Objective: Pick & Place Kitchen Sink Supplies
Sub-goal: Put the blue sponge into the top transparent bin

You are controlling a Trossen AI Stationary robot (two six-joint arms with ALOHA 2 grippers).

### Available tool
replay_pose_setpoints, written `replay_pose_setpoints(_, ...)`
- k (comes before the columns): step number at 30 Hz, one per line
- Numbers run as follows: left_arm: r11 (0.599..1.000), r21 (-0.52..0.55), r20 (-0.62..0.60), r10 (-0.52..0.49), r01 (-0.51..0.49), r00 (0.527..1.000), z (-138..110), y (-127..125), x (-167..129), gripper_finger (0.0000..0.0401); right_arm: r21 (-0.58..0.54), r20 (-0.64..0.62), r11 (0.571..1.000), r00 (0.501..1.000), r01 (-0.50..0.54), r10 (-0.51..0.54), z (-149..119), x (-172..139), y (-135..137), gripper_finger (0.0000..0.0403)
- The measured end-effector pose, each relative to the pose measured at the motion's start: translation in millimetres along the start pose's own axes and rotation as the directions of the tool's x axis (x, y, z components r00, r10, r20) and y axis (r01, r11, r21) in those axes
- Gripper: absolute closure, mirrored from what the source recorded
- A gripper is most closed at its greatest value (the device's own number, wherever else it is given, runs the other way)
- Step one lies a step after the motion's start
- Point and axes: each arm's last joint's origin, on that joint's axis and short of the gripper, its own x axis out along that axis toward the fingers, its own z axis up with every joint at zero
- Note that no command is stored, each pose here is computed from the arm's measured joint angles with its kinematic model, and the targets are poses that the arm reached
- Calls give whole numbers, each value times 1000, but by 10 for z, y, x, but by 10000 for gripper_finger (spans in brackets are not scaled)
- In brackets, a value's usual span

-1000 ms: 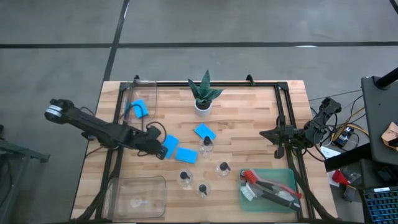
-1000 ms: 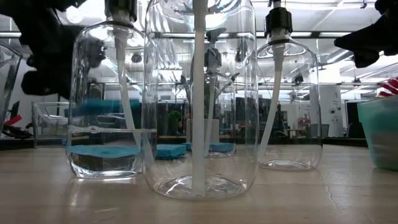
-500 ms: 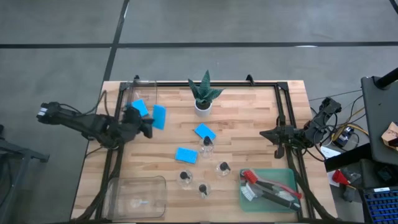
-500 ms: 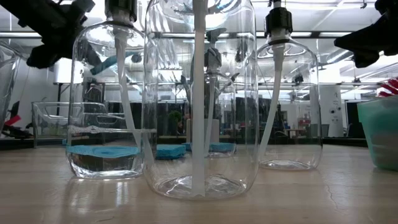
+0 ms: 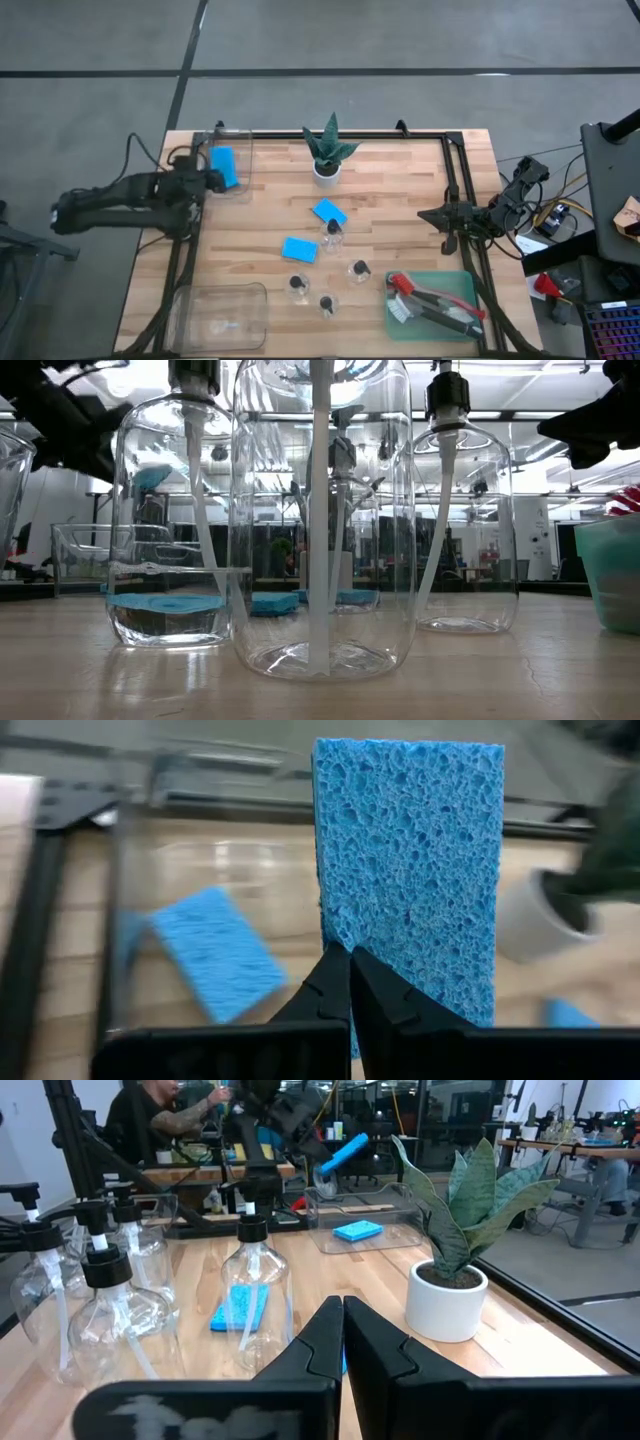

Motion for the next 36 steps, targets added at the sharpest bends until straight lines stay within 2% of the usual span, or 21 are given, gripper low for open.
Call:
replay_pose_setpoints(4,994,-7,-25,108,-108,994,58,33,113,401,0,0,1000,1000,0,0,0,0,0,394)
replay_pose_setpoints(9,986,38,-122,165,-162,979,146,38,303,401,0,0,1000,1000,0,0,0,0,0,394)
replay_pose_setpoints(17,982,7,-304,180,-187,935,259,124,596,401,0,0,1000,1000,0,0,0,0,0,394)
replay_pose_setpoints(22,970,26,-345,236,-242,908,277,165,722,392,0,0,1000,1000,0,0,0,0,0,394)
replay_pose_setpoints(25,972,35,-333,229,-230,915,293,144,761,367,0,0,1000,1000,0,0,1,0,0,394)
replay_pose_setpoints(32,983,76,-280,180,-165,943,410,79,720,277,0,0,1000,1000,0,0,0,0,0,394)
replay_pose_setpoints(34,990,85,-262,134,-115,956,473,33,667,257,0,0,1000,1000,0,0,0,0,0,394)
replay_pose_setpoints(36,995,98,-233,46,-24,971,538,-44,609,245,0,0,1000,1000,0,0,0,0,0,394)
